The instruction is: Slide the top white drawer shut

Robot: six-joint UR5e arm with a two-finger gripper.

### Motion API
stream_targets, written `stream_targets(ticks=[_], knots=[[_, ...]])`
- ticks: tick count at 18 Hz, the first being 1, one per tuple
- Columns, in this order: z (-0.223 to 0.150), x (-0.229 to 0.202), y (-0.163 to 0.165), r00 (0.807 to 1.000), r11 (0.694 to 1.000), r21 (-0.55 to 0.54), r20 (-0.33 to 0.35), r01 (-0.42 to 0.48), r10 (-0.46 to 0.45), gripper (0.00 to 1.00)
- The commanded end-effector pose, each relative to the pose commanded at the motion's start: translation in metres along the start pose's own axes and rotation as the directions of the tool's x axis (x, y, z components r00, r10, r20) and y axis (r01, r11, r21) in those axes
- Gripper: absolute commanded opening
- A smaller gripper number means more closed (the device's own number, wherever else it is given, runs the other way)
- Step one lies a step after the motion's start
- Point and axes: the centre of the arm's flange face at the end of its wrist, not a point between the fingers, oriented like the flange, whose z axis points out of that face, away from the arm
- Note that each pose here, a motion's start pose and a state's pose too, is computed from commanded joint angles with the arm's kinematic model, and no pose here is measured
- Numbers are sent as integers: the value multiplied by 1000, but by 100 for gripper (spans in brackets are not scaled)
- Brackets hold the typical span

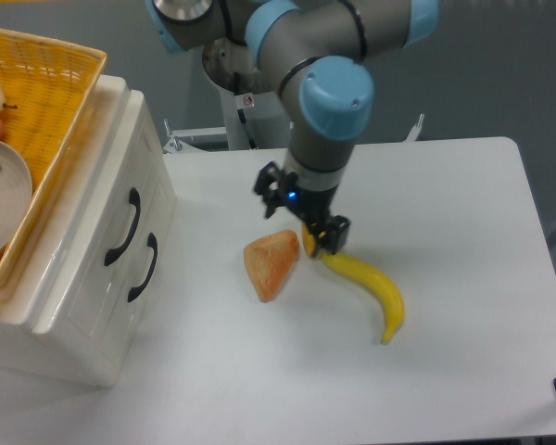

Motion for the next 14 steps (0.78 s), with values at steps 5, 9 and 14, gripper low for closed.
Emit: stream_targets(ticks=[5,9,14], knots=[[-14,-6,53,990,984,-110,-8,-140,140,100],[-23,-8,83,975,968,-114,-10,-223,223,100],[-28,-7,102,967,961,-111,1,-253,255,100]])
